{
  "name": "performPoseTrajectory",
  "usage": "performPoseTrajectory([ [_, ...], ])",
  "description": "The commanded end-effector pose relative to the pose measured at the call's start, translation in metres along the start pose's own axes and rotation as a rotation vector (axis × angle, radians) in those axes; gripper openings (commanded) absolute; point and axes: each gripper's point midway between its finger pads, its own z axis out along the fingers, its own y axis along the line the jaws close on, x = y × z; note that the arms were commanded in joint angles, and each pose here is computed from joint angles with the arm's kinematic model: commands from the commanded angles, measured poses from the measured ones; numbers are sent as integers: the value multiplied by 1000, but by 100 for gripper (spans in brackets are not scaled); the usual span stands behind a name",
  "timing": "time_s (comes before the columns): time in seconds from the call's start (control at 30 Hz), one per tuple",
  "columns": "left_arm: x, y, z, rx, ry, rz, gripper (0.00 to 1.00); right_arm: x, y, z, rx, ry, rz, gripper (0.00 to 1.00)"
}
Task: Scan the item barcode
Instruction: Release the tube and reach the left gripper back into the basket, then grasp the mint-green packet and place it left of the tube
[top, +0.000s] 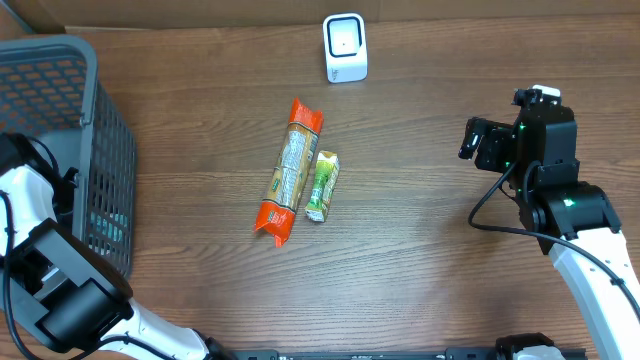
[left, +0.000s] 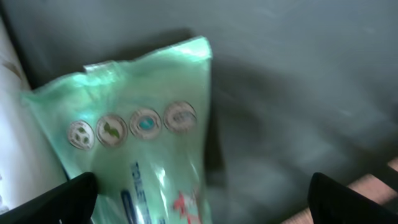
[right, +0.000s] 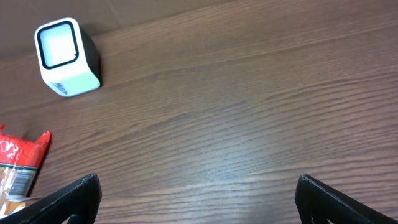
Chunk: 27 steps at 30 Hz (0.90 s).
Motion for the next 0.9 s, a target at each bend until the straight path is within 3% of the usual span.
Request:
performPoseTrajectory([
  [0.0,10,17,14,-67,-3,-25,100,-12,0,-4,4,-32,10,100],
  [0.2,22,24,32,-73,3,-25,100,-12,0,-4,4,-32,10,100],
  [0.23,23,24,34,-73,2,-24,95,-12,0,-4,4,-32,10,100],
  [0.27,24,25,36,-73,2,-24,88,-12,0,-4,4,-32,10,100],
  [0.4,22,24,35,-70,-3,-16,27,-12,0,-4,4,-32,10,100],
  [0.47,18,22,31,-67,-11,-8,6,-12,0,-4,4,-32,10,100],
  [0.7,-14,8,-12,-42,-71,29,4,-12,0,-4,4,-32,10,100],
  [0.87,-63,-20,-108,25,-249,93,4,-12,0,-4,4,-32,10,100],
])
